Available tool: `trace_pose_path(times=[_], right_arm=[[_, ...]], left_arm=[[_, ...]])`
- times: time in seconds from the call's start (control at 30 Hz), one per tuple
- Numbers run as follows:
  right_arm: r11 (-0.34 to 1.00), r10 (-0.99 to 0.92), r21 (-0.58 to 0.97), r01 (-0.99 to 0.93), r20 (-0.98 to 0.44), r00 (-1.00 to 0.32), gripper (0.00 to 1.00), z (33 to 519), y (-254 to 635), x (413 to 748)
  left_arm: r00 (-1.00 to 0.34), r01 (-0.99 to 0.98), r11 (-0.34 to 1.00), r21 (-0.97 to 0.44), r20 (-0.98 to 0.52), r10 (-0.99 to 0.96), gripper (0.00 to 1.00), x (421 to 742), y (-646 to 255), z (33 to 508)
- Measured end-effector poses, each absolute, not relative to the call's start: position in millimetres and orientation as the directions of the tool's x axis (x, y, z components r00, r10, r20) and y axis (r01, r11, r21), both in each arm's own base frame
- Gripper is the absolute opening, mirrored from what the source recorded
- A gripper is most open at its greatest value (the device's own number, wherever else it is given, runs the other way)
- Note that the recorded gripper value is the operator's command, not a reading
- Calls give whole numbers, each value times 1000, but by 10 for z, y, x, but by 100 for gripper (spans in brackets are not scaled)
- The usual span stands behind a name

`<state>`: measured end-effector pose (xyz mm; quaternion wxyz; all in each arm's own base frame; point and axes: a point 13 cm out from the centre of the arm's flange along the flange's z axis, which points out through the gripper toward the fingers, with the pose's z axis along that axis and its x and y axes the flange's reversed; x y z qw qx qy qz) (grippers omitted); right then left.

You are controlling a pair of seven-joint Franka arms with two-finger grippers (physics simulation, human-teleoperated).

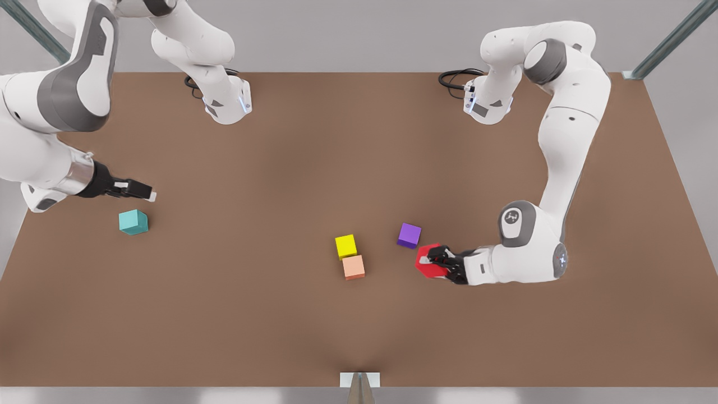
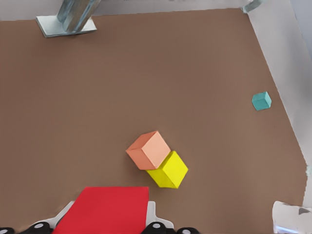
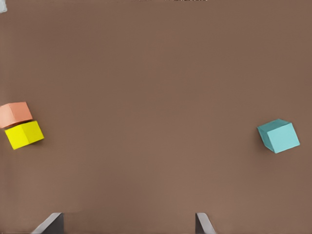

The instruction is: Pick up red wooden cube and pass to hand red wooden cube and place in blue wooden cube

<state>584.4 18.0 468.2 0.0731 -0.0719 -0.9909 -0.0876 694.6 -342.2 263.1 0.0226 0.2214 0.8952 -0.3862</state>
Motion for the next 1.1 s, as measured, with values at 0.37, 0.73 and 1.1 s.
trace_pose_path(times=[0.37, 0.73, 1.1], right_arm=[[713, -12, 668, 211, 312, -950, 100, 3797, 1060, 6362], [253, -106, 956, 150, 181, -978, 100, 3575, 2069, 6828], [125, -249, 828, -546, -507, -825, 100, 3312, 2606, 6782]], left_arm=[[-989, -72, 295, -953, 106, 102, 69, 6894, -5139, 3171], [-926, -374, 128, -919, 378, 9, 68, 6798, -5802, 3297], [-950, -300, 102, -948, 307, 60, 68, 6733, -5787, 3280]])
